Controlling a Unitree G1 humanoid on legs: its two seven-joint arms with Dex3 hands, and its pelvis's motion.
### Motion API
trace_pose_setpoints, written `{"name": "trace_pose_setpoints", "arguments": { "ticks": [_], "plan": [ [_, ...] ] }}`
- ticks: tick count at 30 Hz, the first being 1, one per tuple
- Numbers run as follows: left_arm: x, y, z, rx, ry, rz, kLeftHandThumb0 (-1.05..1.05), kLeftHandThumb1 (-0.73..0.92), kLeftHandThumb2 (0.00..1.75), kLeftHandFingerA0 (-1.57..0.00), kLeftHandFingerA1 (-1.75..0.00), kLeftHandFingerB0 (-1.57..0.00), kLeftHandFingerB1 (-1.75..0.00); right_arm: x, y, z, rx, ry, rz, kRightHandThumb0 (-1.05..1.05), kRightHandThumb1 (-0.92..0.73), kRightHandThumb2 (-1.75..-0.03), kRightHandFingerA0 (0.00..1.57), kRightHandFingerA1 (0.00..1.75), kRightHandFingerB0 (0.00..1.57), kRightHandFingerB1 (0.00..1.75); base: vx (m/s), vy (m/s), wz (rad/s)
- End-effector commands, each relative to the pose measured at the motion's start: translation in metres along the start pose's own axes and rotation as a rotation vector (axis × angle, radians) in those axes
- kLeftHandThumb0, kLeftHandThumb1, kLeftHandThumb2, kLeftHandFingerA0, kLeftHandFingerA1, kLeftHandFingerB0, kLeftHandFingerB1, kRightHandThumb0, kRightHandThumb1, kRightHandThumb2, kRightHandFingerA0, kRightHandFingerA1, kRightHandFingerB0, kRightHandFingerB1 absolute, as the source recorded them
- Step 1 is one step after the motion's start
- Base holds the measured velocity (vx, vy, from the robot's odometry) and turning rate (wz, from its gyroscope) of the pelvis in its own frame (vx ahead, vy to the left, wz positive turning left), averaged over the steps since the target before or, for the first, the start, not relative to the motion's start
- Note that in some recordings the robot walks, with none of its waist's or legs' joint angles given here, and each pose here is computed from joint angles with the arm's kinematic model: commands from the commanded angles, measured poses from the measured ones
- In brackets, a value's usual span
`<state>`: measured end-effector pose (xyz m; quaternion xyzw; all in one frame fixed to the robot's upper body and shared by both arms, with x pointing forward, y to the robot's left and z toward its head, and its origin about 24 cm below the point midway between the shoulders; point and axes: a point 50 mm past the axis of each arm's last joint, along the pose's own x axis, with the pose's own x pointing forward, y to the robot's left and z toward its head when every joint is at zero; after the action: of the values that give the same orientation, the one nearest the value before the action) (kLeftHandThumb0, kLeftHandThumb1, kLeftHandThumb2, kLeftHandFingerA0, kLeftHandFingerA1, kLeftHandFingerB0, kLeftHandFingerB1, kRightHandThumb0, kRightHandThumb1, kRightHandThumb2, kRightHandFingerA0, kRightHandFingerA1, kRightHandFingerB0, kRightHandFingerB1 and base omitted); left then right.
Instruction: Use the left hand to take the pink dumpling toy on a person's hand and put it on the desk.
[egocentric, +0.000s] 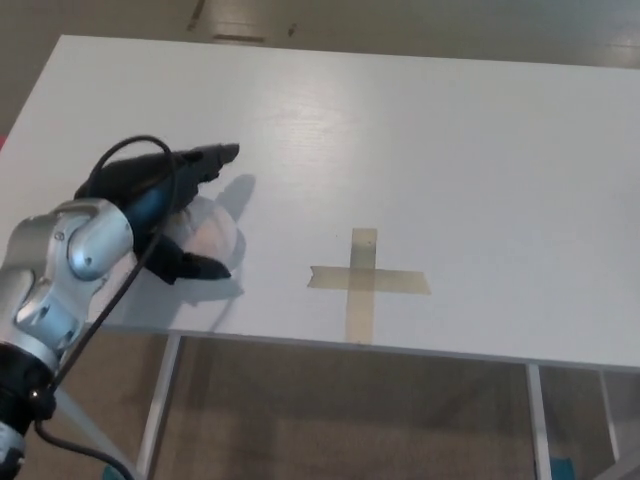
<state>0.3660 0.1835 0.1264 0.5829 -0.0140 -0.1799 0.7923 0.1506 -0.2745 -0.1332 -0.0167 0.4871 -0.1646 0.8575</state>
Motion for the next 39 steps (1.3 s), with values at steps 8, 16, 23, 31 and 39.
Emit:
{"name": "trace_pose_setpoints", "arguments": {
  "ticks": [8,16,23,31,39],
  "plan": [
    [-0.021,0.074,0.030,0.008,-0.102,0.086,-0.97,0.56,0.62,0.00,0.00,0.00,-0.01,-0.002,-0.001,-0.015,0.006,0.046,-0.005,-0.24,-0.66,-0.60,0.60,0.44,0.58,0.45,0.00,0.000,0.00],
    [-0.078,0.134,0.050,0.011,-0.283,0.264,-1.01,0.59,0.63,0.00,0.00,0.00,-0.04,-0.002,-0.002,-0.016,-0.003,0.048,0.004,-0.24,-0.66,-0.60,0.59,0.44,0.55,0.44,0.00,0.000,0.00],
    [-0.159,0.129,0.061,-0.016,-0.516,0.475,-0.32,0.21,0.83,-0.01,-0.50,0.00,-0.46,-0.004,-0.007,-0.023,0.002,0.062,-0.022,-0.23,-0.66,-0.60,0.59,0.44,0.53,0.43,0.00,0.000,0.00],
    [-0.235,0.074,0.051,-0.187,-0.661,0.528,-0.28,0.43,0.53,-0.60,-0.44,-0.56,-0.40,-0.007,-0.005,-0.037,-0.011,0.071,-0.046,-0.22,-0.68,-0.60,0.61,0.45,0.50,0.41,0.00,0.000,0.00],
    [-0.300,0.011,0.039,-0.531,-0.615,0.194,-0.26,0.45,0.53,-0.73,-0.51,-0.62,-0.43,-0.010,-0.003,-0.045,-0.031,0.065,-0.075,-0.19,-0.68,-0.60,0.67,0.47,0.53,0.43,0.00,0.000,0.00]
  ]
}}
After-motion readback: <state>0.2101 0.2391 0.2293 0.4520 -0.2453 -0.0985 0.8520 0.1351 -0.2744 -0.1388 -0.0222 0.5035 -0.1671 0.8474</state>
